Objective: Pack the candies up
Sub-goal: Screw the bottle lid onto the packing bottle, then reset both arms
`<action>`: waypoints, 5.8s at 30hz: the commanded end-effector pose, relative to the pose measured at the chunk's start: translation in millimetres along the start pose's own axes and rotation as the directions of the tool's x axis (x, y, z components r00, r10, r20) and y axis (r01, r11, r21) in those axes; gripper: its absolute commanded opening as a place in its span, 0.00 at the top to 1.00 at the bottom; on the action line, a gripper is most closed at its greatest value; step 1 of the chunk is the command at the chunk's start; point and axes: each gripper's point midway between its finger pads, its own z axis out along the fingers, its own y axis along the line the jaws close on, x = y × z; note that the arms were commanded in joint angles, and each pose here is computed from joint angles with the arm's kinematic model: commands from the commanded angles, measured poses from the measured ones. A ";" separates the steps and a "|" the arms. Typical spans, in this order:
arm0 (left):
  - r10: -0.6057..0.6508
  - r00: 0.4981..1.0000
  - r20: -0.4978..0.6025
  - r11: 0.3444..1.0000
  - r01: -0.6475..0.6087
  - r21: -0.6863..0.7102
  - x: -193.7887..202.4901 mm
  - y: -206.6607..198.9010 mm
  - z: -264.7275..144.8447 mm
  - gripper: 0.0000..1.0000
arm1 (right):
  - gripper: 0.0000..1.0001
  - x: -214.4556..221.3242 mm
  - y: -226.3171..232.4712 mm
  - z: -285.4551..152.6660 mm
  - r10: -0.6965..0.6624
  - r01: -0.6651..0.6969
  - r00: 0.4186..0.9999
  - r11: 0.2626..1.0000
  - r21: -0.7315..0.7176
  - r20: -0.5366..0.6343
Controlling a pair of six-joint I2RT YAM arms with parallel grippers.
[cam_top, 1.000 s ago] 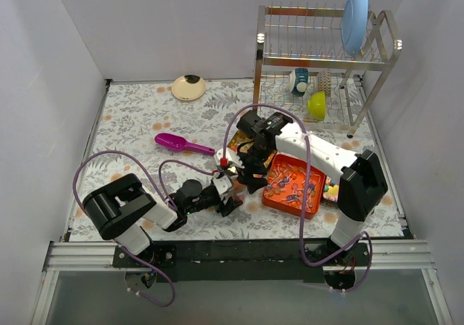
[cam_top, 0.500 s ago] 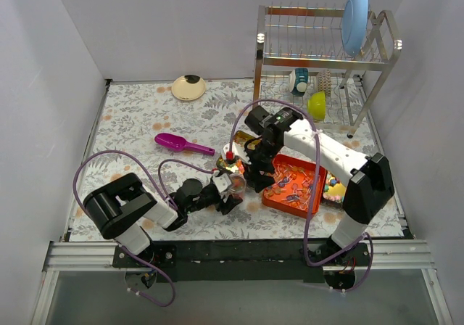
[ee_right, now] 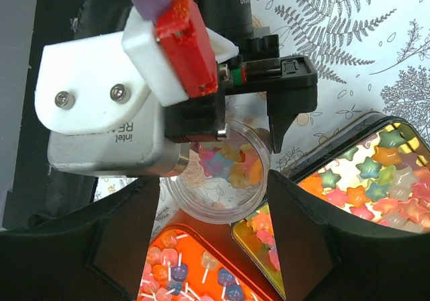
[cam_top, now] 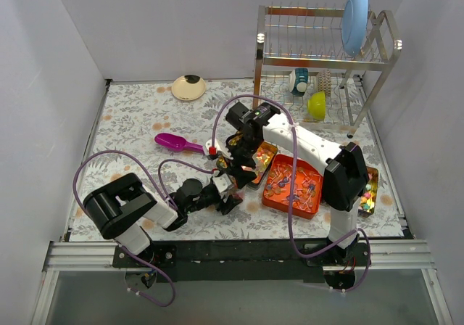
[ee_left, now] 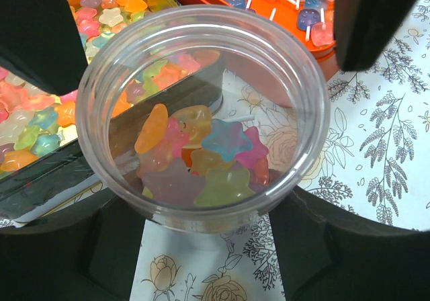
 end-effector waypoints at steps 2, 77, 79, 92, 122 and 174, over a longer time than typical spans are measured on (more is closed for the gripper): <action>-0.037 0.988 -0.151 0.999 0.032 -0.035 40.7 4.1 -12.1 1.00 | 0.29 -9.7 18.8 -3.6 -0.010 0.012 1.000 0.999 -0.046 0.029; -0.058 0.983 -0.175 0.998 0.051 -0.043 46.5 5.5 -9.9 1.00 | 0.31 47.3 77.2 -21.3 0.049 -0.051 0.996 0.998 -0.025 -0.081; -0.055 0.983 -0.173 0.998 0.049 -0.036 45.7 4.6 -9.9 1.00 | 0.32 45.8 74.0 -24.9 0.053 -0.054 0.996 0.998 -0.012 -0.069; -0.051 0.984 -0.174 0.999 0.048 -0.017 45.4 1.4 -10.4 1.00 | 0.32 -6.0 -7.6 -32.2 -0.008 0.007 1.000 0.998 0.060 0.027; -0.073 0.980 -0.185 0.996 0.063 -0.059 49.6 8.8 -10.6 1.00 | 0.32 36.4 52.2 -17.3 0.049 -0.050 0.996 0.999 -0.016 -0.081; -0.412 0.851 0.326 0.328 0.472 -0.818 -138.1 219.0 -170.5 0.02 | 0.12 190.1 18.0 -261.4 0.608 -0.512 0.640 -0.119 0.851 0.470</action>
